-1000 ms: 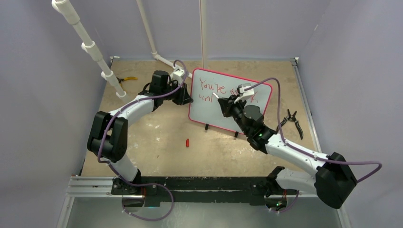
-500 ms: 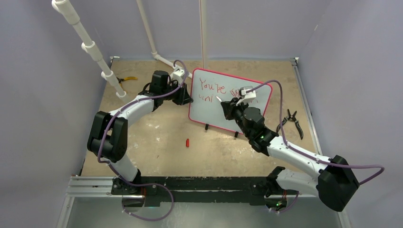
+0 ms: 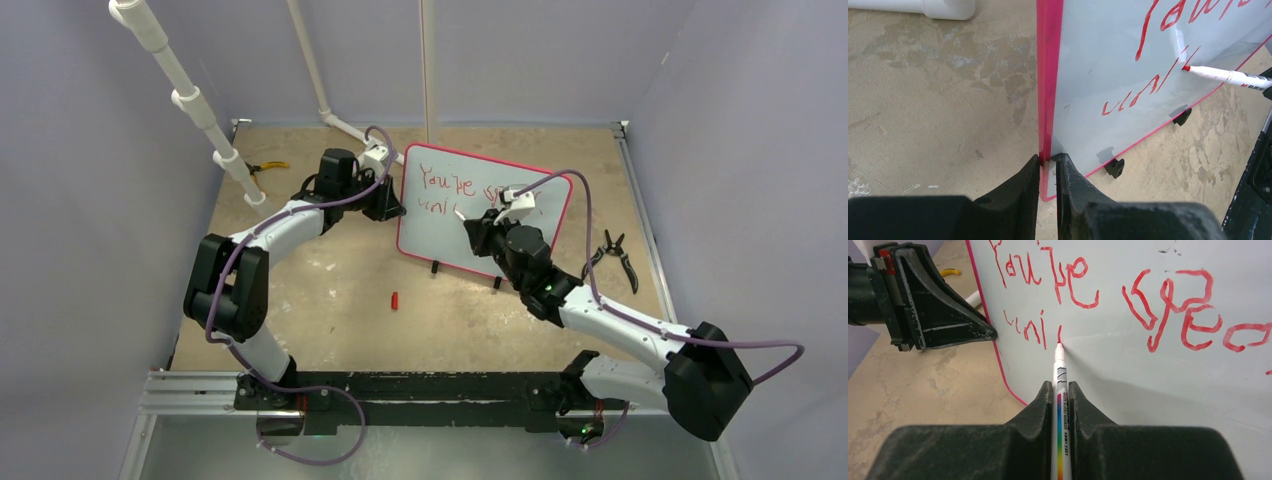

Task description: Write a sentence on the whiteboard

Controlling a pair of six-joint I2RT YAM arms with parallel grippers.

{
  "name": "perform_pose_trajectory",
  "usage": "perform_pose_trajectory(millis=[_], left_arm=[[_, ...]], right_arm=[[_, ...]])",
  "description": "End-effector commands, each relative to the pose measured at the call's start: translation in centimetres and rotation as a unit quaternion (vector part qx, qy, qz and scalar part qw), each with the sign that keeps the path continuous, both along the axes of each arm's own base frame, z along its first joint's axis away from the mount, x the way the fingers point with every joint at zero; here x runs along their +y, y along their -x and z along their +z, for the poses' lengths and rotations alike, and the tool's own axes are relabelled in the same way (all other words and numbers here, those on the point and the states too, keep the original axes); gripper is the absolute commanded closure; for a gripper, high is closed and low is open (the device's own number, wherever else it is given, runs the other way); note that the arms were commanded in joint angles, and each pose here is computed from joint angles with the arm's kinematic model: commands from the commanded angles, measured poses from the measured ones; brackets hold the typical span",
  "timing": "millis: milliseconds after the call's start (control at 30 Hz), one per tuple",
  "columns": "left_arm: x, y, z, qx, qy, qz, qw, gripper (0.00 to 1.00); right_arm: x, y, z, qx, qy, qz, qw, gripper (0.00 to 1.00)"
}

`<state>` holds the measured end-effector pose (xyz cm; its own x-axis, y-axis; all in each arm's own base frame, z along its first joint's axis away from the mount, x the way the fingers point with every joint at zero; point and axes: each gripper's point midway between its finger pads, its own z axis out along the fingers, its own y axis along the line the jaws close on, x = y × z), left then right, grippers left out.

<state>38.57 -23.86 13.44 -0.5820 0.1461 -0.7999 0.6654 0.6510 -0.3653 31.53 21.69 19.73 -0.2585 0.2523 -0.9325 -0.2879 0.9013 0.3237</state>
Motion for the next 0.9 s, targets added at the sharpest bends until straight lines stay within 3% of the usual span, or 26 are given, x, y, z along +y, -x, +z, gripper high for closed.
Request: perform_pose_trajectory(millis=[0, 333, 567, 867], left_arm=[[-0.5, -0.1, 2.1, -0.026, 0.007, -0.01, 1.0, 1.0], [-0.4, -0.1, 2.1, -0.027, 0.007, -0.008, 1.0, 1.0], [-0.4, -0.1, 2.1, -0.028, 0.006, -0.006, 1.0, 1.0], [-0.4, -0.2, 1.9, -0.026, 0.005, -0.006, 1.0, 1.0]], right_arm=[[-1.0, 0.5, -1.6, 0.024, 0.012, -0.015, 1.0, 1.0], [-0.5, 2.3, -4.8, 0.067, 0.008, 0.02, 0.998, 1.0], [0.2, 2.2, -0.7, 0.015, -0.03, 0.04, 0.999, 1.0], [-0.2, 0.6, 2.9, -0.036, -0.05, 0.004, 0.998, 1.0]])
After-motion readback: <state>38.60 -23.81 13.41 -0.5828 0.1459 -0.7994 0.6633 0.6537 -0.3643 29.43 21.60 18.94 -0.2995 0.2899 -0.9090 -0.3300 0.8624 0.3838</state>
